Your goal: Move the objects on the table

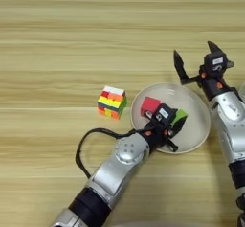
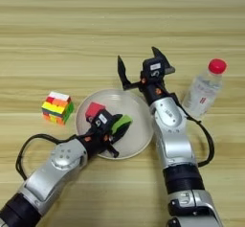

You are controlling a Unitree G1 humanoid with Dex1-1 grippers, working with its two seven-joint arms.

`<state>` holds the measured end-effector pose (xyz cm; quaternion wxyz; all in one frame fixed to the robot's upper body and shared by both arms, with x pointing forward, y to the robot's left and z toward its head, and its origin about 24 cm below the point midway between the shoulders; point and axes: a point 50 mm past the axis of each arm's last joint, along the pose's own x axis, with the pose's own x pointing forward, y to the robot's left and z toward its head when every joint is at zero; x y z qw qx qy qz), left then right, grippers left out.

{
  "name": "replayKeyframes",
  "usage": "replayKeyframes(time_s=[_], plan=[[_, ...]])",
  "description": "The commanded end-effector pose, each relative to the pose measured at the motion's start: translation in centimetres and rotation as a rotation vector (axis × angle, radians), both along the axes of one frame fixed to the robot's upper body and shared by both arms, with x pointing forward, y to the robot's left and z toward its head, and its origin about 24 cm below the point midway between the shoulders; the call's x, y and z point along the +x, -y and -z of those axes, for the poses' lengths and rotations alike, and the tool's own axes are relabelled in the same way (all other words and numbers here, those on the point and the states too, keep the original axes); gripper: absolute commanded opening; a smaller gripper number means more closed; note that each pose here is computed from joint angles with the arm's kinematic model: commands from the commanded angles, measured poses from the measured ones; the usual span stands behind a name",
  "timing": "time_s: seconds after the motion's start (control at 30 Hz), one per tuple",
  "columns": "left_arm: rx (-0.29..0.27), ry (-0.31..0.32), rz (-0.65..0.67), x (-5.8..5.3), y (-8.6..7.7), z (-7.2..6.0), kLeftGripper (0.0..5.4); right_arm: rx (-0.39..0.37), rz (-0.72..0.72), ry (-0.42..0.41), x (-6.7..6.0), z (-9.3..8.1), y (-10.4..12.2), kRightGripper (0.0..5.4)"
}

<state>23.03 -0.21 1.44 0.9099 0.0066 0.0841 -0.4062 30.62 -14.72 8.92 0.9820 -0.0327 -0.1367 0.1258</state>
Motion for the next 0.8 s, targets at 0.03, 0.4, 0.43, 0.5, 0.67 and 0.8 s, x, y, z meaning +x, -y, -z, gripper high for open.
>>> replayKeyframes(time_s=[0.03, 0.4, 0.43, 0.5, 0.67, 0.8], plan=[[-0.135, 0.018, 0.035, -0.3, 3.9, -2.5, 1.47, 0.005, 0.015, -0.027, -0.1, 0.6, 0.1, 5.4], [-0.151, 0.04, -0.008, 0.0, 3.4, -2.8, 2.6, 0.001, 0.009, -0.033, -0.1, 0.7, 0.0, 5.4], [-0.153, 0.045, -0.008, 0.1, 3.4, -2.8, 2.65, 0.001, 0.008, -0.033, -0.1, 0.7, 0.0, 5.4], [-0.159, 0.055, -0.012, 0.1, 3.3, -3.0, 2.87, 0.001, 0.008, -0.033, 0.0, 0.7, 0.0, 5.4], [-0.172, 0.086, -0.044, 0.5, 2.6, -3.5, 3.29, 0.001, 0.012, -0.034, -0.1, 0.8, 0.0, 5.4], [-0.191, 0.118, -0.072, 0.9, 1.8, -4.1, 3.65, 0.001, 0.013, -0.035, -0.1, 0.8, 0.1, 5.4]])
